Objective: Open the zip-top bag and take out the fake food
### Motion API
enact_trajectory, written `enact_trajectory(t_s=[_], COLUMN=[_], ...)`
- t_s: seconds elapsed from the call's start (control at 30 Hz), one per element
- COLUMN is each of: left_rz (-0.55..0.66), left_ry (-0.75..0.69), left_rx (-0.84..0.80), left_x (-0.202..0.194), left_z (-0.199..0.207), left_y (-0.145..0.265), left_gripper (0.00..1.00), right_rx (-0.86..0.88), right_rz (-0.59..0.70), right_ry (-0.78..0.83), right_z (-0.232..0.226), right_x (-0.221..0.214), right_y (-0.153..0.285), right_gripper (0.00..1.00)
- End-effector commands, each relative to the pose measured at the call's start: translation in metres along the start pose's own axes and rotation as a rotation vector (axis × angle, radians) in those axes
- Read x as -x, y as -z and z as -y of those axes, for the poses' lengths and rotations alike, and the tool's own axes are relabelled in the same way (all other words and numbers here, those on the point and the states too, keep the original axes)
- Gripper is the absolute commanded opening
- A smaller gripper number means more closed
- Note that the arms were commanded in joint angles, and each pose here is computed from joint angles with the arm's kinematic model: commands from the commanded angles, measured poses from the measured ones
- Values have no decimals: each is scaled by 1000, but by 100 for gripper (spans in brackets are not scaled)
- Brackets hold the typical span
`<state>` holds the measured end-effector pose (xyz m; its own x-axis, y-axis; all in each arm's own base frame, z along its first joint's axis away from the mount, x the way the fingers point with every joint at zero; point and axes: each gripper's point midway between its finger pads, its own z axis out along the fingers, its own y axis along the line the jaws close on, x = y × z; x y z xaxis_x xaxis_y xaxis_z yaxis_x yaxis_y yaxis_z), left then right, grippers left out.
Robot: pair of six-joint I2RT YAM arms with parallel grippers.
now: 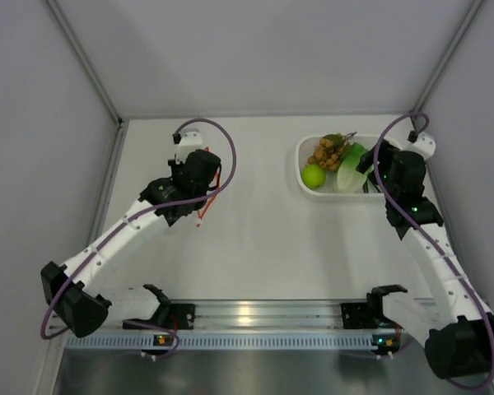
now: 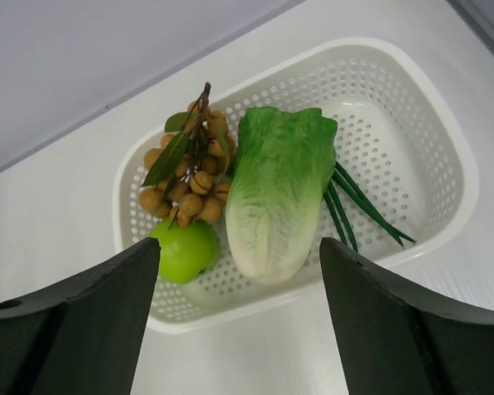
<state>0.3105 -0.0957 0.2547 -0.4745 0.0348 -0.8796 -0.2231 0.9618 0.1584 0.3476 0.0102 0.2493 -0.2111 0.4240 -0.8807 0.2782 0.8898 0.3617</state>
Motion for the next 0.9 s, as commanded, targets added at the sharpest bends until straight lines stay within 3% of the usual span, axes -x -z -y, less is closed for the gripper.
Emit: enact_trajectory(t_s=[0.0,0.17,0.23,0.37,0.47,0.57,0.6,0.7,0.73,0.83,0.87], left_rz=[26,-20,-36,-82,-96,-61,-53,-44,-39,-33,-29], left_ry=[-10,-69,-119,-146,-71,-4,-1,44,60,103,117], left_rx=[60,108,123,77,-12,-82,-95,-137,-147,-165,-166], left_x=[17,11,10,5,6,17,18,28,32,38,41], left_z=[-3,8,19,45,70,84,86,86,84,74,70], left_y=[-7,-32,-44,-61,-64,-63,-62,-60,-58,-53,-52], left_gripper=[0,0,0,0,0,7,11,39,56,80,83], right_rx=[109,204,245,271,302,308,316,306,292,263,257], right_rz=[-3,-29,-32,-44,-68,-75,-83,-114,-121,-103,-98], right_ry=[41,62,66,64,74,87,92,133,143,182,189], right_z=[-13,-18,-19,-16,-16,-16,-16,-14,-12,-9,-9], right_x=[14,4,0,-8,-17,-18,-21,-23,-23,-10,-6], right_y=[32,62,75,92,101,105,105,105,103,107,108], right_gripper=[79,84,99,99,100,99,99,99,99,99,99])
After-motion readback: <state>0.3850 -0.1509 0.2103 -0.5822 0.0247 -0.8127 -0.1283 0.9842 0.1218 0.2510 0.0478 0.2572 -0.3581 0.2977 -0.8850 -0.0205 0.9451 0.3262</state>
